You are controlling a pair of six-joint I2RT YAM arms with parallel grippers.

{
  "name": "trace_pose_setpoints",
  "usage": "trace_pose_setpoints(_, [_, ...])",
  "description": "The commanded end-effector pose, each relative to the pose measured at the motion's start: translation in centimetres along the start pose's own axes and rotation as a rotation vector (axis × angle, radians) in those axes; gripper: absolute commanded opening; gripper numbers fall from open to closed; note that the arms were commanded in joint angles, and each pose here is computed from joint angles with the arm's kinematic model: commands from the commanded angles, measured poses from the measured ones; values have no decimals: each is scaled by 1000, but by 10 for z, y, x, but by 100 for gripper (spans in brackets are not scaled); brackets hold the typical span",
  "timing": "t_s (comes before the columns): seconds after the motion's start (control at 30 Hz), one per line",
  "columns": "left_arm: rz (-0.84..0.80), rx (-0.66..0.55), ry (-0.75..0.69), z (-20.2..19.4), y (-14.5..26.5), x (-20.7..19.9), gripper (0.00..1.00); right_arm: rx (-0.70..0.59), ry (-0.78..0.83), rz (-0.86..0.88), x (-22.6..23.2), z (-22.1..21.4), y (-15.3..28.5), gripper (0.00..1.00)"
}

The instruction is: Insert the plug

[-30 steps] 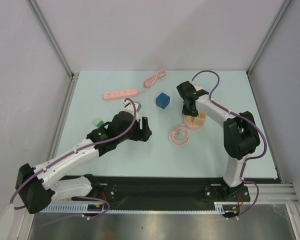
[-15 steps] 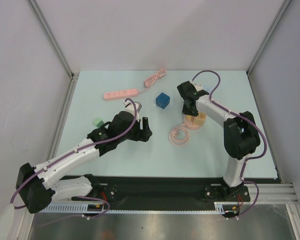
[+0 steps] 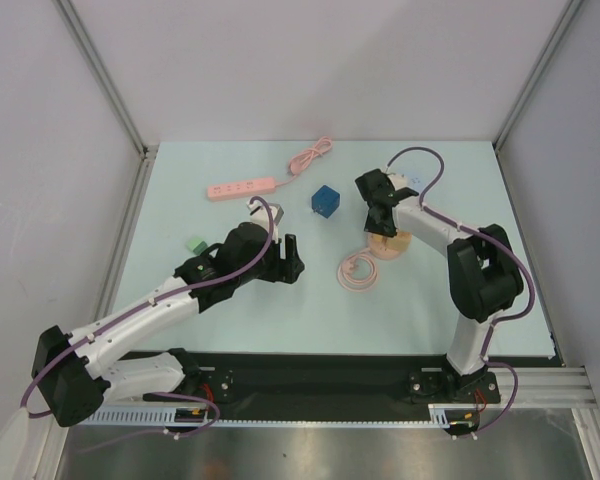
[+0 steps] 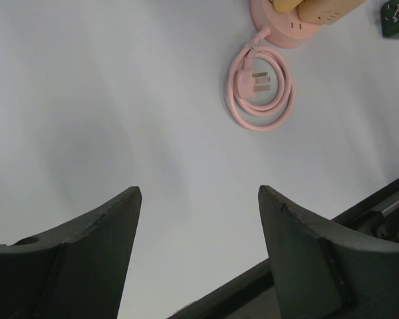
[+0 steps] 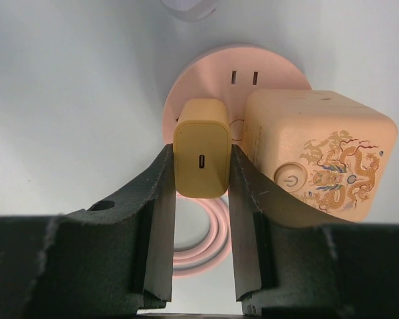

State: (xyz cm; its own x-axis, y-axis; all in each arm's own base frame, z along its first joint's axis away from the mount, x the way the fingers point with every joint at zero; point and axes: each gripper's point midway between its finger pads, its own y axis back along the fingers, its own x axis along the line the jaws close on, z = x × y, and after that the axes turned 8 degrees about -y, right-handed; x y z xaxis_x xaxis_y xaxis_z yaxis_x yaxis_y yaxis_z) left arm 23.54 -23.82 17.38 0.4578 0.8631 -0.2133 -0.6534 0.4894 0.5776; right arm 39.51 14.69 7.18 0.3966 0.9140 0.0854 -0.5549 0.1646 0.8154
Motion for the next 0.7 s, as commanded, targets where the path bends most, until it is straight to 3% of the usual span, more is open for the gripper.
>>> trace_pose_setpoints(0.0, [-9, -22, -11, 7, 0, -1, 77, 67, -13, -43, -14, -29, -14, 0])
trace_pose_setpoints(0.67, [-8, -26, -7, 8, 2, 0, 77, 254, -8, -62, -30, -110, -44, 0])
